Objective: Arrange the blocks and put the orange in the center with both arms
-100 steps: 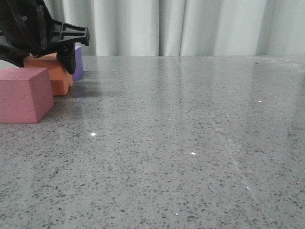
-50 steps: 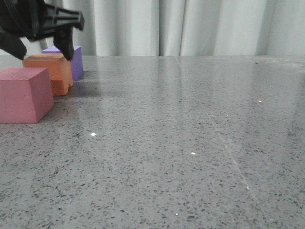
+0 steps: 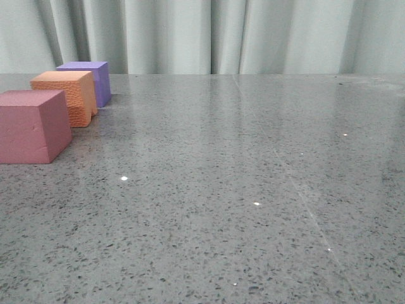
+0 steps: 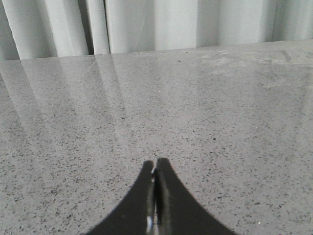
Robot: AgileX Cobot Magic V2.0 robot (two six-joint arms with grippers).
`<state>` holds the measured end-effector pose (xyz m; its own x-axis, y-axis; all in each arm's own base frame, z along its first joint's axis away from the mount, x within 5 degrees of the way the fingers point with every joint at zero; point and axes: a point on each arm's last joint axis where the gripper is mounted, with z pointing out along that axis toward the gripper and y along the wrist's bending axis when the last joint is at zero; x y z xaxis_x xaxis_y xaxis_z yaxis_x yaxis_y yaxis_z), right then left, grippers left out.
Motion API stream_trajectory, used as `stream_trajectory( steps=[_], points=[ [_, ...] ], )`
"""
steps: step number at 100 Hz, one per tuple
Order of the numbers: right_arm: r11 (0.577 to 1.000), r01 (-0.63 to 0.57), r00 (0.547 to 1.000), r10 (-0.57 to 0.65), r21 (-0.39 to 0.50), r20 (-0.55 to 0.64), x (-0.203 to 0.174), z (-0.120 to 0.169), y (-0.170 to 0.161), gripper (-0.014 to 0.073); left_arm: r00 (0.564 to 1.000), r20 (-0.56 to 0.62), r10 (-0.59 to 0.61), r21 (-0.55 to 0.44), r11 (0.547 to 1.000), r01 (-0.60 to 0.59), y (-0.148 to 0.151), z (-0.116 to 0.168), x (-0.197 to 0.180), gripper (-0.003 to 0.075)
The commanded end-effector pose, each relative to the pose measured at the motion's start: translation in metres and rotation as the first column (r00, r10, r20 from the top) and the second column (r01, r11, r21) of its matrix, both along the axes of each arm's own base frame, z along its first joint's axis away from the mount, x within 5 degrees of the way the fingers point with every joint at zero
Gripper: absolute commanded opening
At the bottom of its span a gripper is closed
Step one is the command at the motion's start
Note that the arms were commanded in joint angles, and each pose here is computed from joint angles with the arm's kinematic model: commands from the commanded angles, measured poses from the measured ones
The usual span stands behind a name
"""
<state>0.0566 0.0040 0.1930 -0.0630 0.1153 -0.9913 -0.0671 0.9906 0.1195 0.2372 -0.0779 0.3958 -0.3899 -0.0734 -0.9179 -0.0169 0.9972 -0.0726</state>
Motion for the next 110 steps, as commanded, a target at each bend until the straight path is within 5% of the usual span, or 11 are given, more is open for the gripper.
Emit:
stream_trajectory(
  steps=[1, 50, 110],
  points=[
    [1.0, 0.001, 0.994, -0.001, 0.0, 0.11, -0.001, 0.013, 0.0, -0.0064, 0.993, 0.111, -0.027, -0.003, 1.0, 0.027, 0.011, 0.018, -0.023, 0.0403],
    [1.0, 0.001, 0.994, -0.001, 0.0, 0.11, -0.001, 0.013, 0.0, -0.0064, 0.99, 0.136, -0.027, 0.049, 0.999, 0.02, 0.059, -0.051, -0.115, -0.002],
    [1.0, 0.001, 0.994, -0.001, 0.0, 0.11, -0.001, 0.013, 0.0, -0.0064, 0.99, 0.14, 0.002, 0.05, 0.999, -0.009, 0.071, -0.067, -0.134, -0.0019]
  ],
)
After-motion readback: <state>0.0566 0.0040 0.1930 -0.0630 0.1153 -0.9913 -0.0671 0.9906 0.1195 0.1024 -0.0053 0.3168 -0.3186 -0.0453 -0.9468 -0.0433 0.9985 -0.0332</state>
